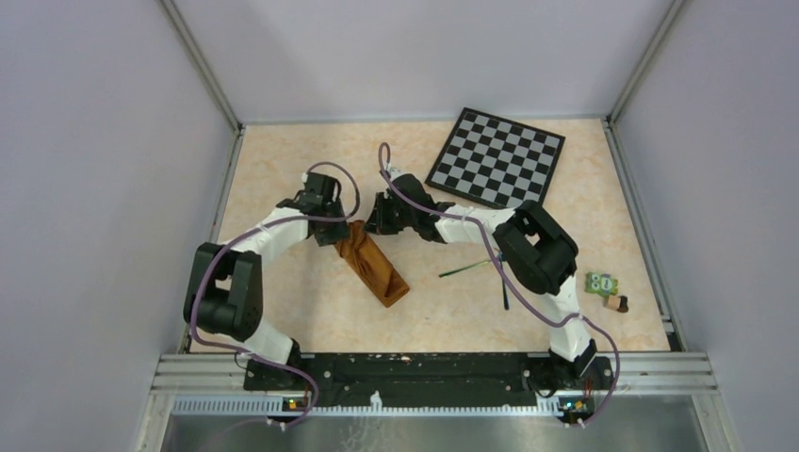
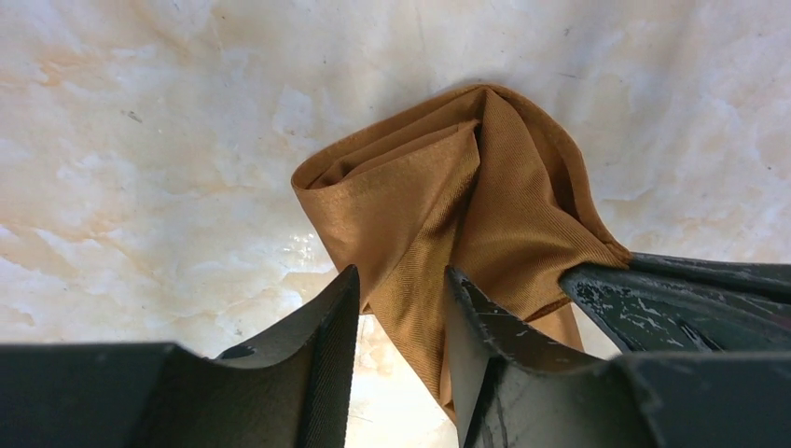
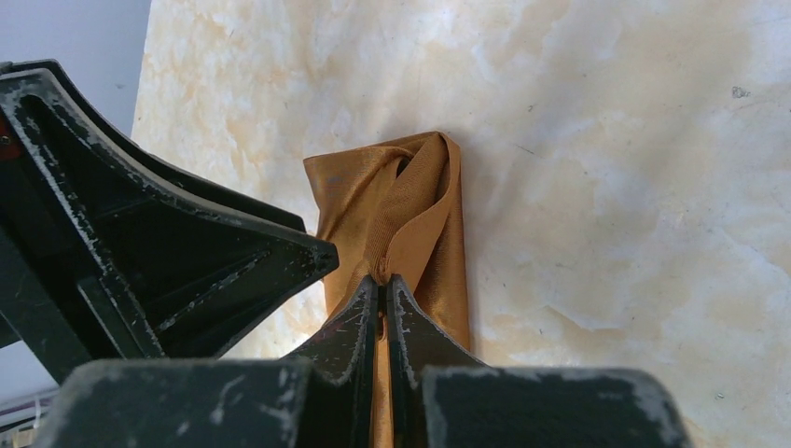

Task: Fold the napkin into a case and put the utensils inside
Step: Grasp the top corner of the smaller rectangle folded napkin from the folded napkin.

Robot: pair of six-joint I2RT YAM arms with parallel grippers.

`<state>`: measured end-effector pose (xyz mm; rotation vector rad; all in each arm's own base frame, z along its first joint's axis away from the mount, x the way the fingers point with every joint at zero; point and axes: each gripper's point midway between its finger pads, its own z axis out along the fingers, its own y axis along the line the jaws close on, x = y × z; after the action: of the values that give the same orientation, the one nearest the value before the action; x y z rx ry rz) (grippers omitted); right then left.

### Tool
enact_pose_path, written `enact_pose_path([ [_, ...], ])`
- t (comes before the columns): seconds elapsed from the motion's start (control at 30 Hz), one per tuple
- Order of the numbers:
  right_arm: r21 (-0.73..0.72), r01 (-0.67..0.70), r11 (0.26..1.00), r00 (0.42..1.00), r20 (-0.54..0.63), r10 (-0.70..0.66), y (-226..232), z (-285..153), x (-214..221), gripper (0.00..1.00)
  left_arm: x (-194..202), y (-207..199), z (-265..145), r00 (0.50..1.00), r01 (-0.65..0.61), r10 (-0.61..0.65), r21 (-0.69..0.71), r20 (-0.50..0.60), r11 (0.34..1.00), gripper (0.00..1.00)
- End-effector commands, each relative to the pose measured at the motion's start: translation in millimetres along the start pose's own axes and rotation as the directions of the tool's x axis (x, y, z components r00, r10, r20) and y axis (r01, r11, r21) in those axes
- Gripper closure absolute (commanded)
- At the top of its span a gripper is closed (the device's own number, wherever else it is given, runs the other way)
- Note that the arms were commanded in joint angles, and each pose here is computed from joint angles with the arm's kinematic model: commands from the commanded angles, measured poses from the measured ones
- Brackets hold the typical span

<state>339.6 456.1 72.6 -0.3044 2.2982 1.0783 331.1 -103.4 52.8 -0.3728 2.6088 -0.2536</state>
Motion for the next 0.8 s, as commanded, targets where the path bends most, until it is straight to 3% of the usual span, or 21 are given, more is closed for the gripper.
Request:
enact_pose_path([
  [0.0, -0.049, 0.032, 0.998, 0.998, 0.062, -0.029, 24, -3, -23, 1.00, -17, 0, 0, 0.998, -0.026, 0.029, -0.058, 0.054, 0.998, 0.58],
  [0.33, -0.066, 0.031, 0.997, 0.998, 0.056, -0.027, 26, -2, -21, 1.00, -14, 2, 12, 0.996, -0.074, 0.080, -0.148, 0.038, 0.986, 0.67],
  [0.63, -0.090, 0.019, 0.996, 0.999, 0.031, -0.016, 30, 4, -15, 1.00, -22, 2, 6, 0.993, -0.055, 0.071, -0.163, 0.090, 0.985, 0.93],
  [0.77, -0.112, 0.002, 0.994, 1.000, 0.023, 0.001, 35, 8, -12, 1.00, -25, -4, 0, 0.990, -0.054, 0.068, -0.119, 0.123, 0.991, 1.00],
])
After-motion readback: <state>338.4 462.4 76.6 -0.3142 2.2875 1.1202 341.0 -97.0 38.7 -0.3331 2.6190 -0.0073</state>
